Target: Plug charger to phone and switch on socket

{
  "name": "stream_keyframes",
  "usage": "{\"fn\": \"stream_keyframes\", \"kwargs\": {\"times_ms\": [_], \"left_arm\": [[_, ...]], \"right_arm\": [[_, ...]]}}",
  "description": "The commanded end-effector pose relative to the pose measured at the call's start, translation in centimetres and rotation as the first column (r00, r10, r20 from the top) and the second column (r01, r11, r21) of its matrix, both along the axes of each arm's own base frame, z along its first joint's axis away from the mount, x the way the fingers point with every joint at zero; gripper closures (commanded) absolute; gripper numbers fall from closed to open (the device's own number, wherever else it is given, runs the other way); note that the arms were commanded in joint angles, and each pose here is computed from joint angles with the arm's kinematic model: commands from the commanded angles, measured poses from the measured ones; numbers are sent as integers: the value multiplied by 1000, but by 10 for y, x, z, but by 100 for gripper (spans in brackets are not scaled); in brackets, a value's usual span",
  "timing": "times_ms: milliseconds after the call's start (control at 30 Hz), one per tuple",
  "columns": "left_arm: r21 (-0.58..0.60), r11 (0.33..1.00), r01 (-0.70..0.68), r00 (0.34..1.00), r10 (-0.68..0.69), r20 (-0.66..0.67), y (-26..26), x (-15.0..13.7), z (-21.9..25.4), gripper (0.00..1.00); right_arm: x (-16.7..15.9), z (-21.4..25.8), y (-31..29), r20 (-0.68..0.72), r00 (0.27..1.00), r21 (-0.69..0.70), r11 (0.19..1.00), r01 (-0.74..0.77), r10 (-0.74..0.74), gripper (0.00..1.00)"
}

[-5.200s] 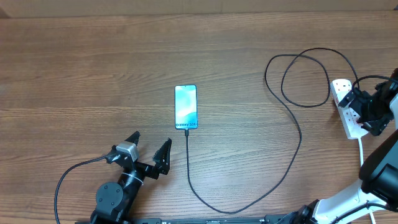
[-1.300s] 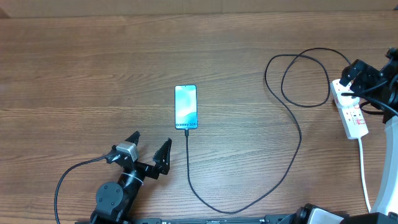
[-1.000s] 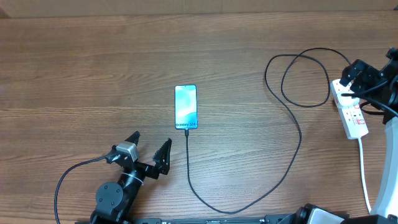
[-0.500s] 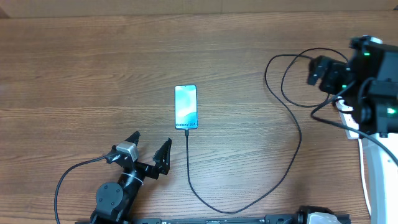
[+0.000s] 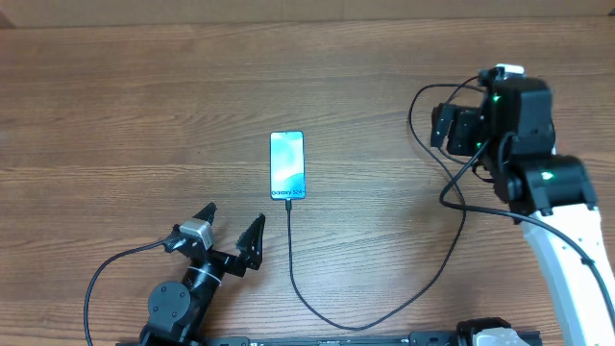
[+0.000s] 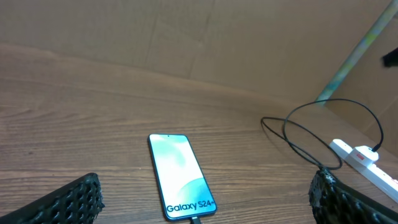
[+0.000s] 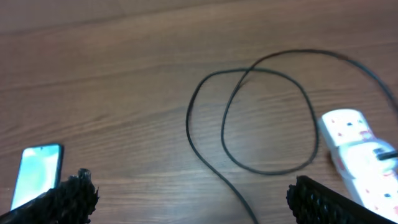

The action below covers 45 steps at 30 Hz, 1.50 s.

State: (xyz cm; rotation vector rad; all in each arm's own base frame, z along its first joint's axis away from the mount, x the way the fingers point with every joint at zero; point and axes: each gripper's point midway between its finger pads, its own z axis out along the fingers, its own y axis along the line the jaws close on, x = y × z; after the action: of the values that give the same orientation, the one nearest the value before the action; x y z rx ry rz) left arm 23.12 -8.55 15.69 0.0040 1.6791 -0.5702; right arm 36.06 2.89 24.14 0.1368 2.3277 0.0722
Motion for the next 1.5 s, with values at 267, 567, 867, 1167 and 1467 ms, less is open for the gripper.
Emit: {"fn": "stream_keyframes", "kwargs": {"times_ms": [267,567,867,1167,1467], "left_arm": [[-5,1000,-13,1000,13,3,3,1,0,0],[-5,1000,-13,1000,13,3,3,1,0,0],[-4,1000,-13,1000,13,3,3,0,0,0],[-4,1000,-13,1000,13,3,3,0,0,1],[-4,1000,-13,1000,13,3,3,0,0,1]], "right_arm": [[-8,-99,40,9,985,154,973,-169,170,0],[-40,-163,32,-33,987,137,978,-154,160,0],[-86,-206,23,-37,989,121,983,-138,143,0],[-114,-220,20,52,989,128,982,-142,136,0],[-124,-208,18,137,981,124,981,-152,135,0]]}}
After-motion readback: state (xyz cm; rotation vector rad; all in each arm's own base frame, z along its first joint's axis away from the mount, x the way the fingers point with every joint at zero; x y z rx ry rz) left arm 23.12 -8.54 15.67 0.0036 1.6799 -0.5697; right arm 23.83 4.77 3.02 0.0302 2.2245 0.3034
